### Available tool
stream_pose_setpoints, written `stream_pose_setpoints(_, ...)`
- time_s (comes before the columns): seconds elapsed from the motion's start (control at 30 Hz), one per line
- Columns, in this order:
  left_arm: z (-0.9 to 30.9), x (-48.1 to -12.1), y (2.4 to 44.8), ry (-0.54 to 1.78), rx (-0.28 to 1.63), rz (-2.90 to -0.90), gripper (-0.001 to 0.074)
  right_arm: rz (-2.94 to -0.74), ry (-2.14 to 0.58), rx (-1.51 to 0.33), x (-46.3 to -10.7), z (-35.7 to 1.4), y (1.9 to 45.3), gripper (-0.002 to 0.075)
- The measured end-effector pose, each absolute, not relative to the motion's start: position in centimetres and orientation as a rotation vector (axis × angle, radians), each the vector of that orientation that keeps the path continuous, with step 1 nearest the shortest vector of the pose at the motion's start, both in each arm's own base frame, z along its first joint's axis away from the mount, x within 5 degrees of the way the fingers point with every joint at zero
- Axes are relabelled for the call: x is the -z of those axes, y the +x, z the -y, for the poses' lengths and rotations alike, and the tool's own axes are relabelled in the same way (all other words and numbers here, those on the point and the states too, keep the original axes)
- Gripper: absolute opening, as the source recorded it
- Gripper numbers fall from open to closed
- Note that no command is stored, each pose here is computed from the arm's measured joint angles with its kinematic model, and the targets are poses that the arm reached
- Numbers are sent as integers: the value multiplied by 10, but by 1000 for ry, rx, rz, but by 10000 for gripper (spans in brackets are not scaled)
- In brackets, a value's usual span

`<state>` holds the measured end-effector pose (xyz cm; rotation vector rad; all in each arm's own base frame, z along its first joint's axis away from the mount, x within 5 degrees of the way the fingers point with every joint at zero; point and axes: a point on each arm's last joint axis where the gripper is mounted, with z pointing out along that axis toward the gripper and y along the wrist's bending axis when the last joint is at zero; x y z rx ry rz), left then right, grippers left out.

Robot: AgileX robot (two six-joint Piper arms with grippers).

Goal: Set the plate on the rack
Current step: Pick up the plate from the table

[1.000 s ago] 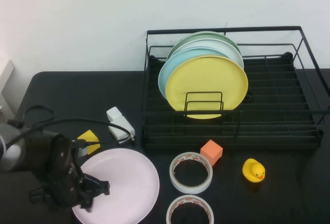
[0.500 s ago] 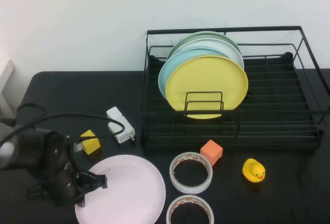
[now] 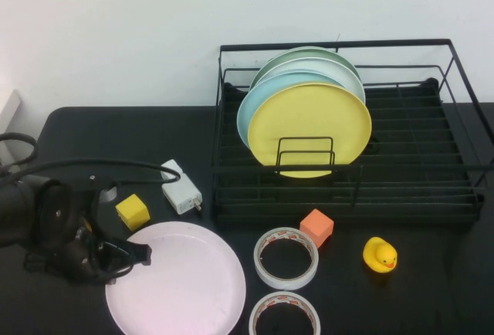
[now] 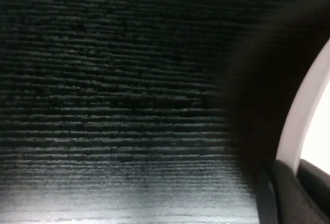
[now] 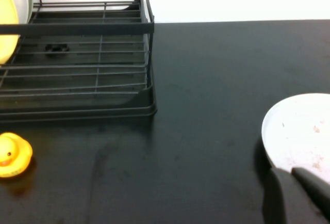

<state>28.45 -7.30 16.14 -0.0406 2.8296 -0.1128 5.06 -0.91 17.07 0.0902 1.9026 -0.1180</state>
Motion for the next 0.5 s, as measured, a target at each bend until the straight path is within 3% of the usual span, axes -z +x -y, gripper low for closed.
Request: stream_pose_setpoints(0.5,70,-199,272,-22,135,-2751,0,-1903,90,118,-171,9,51,-2)
